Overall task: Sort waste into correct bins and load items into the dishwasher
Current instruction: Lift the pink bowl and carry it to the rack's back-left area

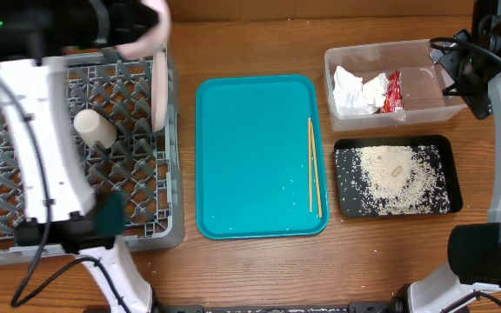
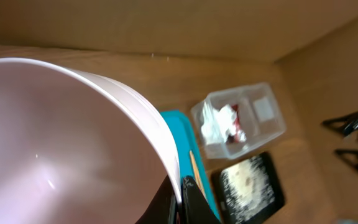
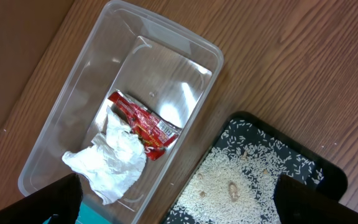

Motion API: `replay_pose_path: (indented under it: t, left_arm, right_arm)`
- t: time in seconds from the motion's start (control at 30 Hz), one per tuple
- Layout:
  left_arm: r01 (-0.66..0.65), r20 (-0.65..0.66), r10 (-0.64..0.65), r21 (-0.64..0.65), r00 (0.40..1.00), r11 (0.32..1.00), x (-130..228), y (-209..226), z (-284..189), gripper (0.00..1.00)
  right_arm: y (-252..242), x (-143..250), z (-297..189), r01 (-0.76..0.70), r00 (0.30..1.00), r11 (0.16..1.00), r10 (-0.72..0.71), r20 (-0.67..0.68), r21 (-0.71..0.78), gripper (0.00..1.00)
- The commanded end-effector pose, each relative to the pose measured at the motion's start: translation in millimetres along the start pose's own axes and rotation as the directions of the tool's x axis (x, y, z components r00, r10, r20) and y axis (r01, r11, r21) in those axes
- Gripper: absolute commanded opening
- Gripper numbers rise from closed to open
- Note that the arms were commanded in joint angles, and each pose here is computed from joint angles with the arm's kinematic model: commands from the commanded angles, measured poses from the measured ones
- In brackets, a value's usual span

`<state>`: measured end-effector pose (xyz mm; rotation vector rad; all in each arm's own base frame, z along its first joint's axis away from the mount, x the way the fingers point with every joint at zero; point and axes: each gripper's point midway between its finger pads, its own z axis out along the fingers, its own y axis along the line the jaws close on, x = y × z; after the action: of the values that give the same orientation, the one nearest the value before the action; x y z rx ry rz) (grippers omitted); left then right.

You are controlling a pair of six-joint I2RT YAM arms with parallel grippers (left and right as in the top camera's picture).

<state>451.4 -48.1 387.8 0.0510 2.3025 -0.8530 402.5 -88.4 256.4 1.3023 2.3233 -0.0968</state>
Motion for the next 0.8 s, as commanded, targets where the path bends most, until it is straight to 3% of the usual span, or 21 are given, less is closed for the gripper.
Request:
replay_pose_path:
  t: [0.0, 0.17, 0.43, 0.6, 0.77]
  left_arm:
    - [0.092, 0.024, -0.096, 0.146, 0.995, 0.985, -10.6, 28.2, -19.1, 0.04]
    - [0.201, 0.075, -0.211, 0.123, 0.975, 0.972, -19.5, 104.6, -37.6, 0.04]
    - [0.345, 0.063, -0.372, 0.258, 0.926, 0.902, -12.8, 193.8, -28.7, 0.04]
    - [0.386, 0.041, -0.432, 0.376, 0.901, 0.842, -8.1, 228.0, -12.2, 0.04]
    - [0.320, 0.056, -0.410, 0.531, 0.910, 0.784, -10.0, 235.4, -6.2, 0.04]
  right_arm:
    - [1.1, -3.9, -5.7, 0.002, 1.000, 1.000, -0.002, 0.018, -0.011, 1.00]
    - [1.1, -3.9, -5.7, 0.002, 1.000, 1.000, -0.002, 0.018, -0.011, 1.00]
    - [1.1, -3.9, -5.7, 0.002, 1.000, 1.000, -0.002, 0.018, -0.011, 1.00]
    - [1.1, -3.9, -5.7, 0.002, 1.000, 1.000, -0.002, 0.018, -0.011, 1.00]
    - [1.1, -3.9, -5.7, 0.002, 1.000, 1.000, -0.002, 0.018, -0.011, 1.00]
